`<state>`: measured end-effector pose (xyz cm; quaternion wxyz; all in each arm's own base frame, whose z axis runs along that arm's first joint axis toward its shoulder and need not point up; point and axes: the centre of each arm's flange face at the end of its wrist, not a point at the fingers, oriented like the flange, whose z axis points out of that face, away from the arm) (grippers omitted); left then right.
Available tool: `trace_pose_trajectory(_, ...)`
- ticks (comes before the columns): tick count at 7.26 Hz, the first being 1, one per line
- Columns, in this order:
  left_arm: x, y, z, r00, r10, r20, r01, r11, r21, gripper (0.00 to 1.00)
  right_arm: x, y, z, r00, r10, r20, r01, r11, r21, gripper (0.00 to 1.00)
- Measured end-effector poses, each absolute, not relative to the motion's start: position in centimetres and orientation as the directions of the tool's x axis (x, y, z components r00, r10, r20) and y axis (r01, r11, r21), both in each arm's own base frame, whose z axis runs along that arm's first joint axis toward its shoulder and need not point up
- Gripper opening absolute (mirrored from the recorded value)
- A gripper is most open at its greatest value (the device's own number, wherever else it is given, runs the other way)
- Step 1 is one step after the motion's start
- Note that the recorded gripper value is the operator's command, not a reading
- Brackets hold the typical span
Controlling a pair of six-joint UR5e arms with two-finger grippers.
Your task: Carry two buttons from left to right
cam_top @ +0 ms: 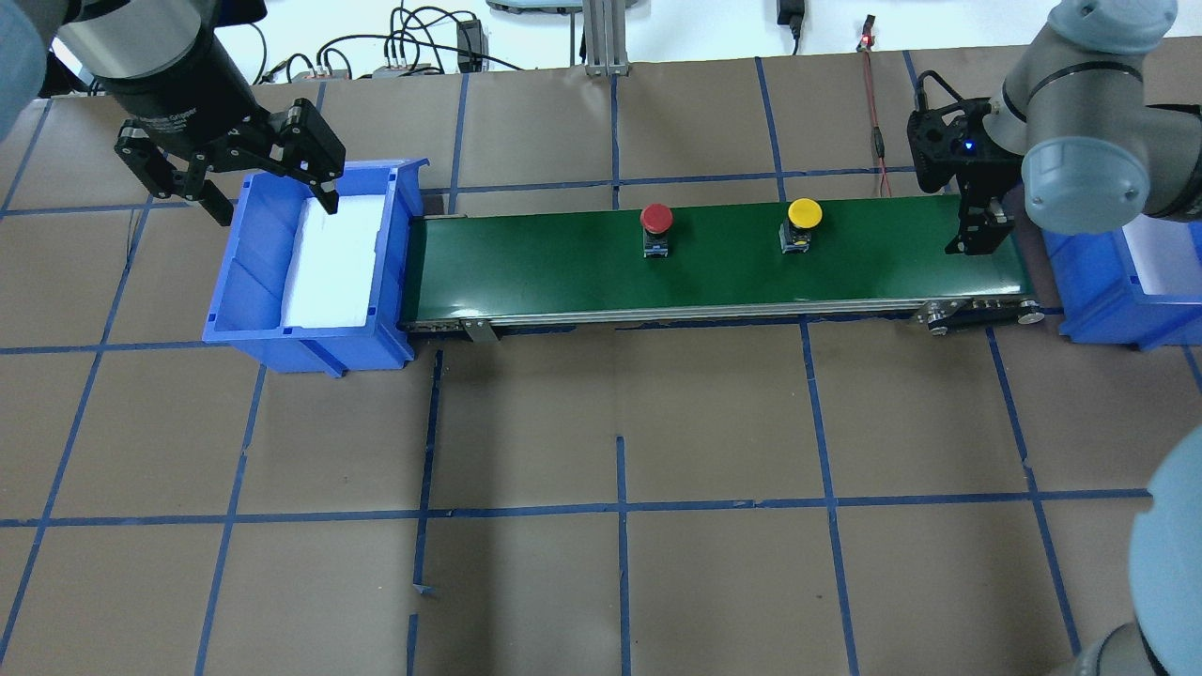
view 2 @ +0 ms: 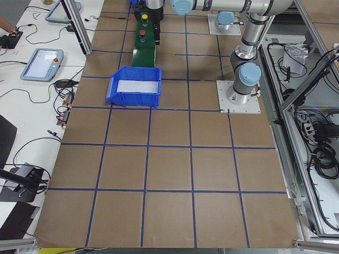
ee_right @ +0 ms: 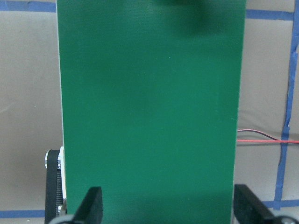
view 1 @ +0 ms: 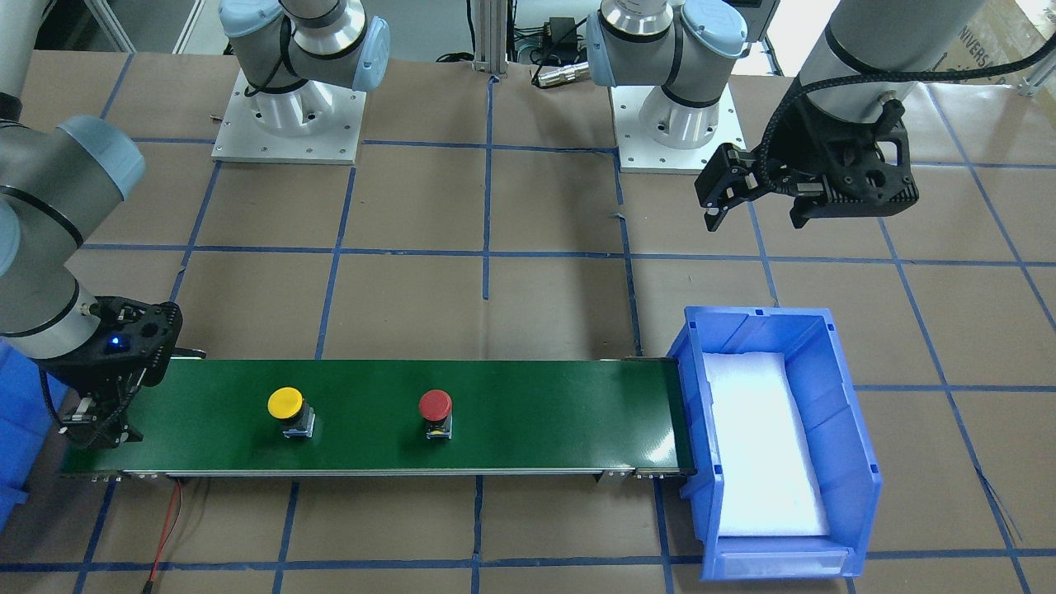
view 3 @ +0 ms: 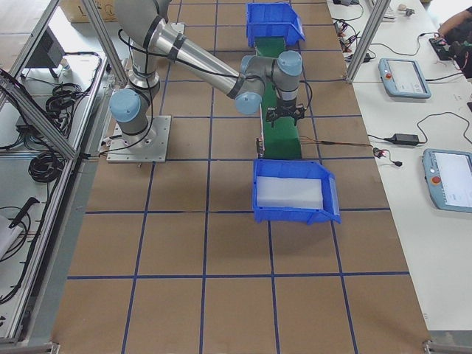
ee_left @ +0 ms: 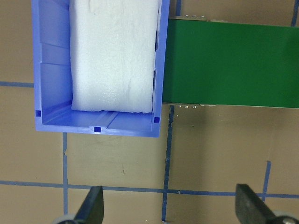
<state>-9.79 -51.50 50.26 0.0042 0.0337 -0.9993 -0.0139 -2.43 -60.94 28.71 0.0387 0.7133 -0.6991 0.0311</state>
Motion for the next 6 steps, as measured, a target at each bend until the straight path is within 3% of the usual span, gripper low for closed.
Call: trace_pose_trajectory(6,-9.75,-51.53,50.26,-0.998,-0.059,0.006,-0.059,0.998,0.010,1.00,-2.43,-61.02,28.91,0.021,-0.994,0.111,-1.000,-0.019,0.013,1.00)
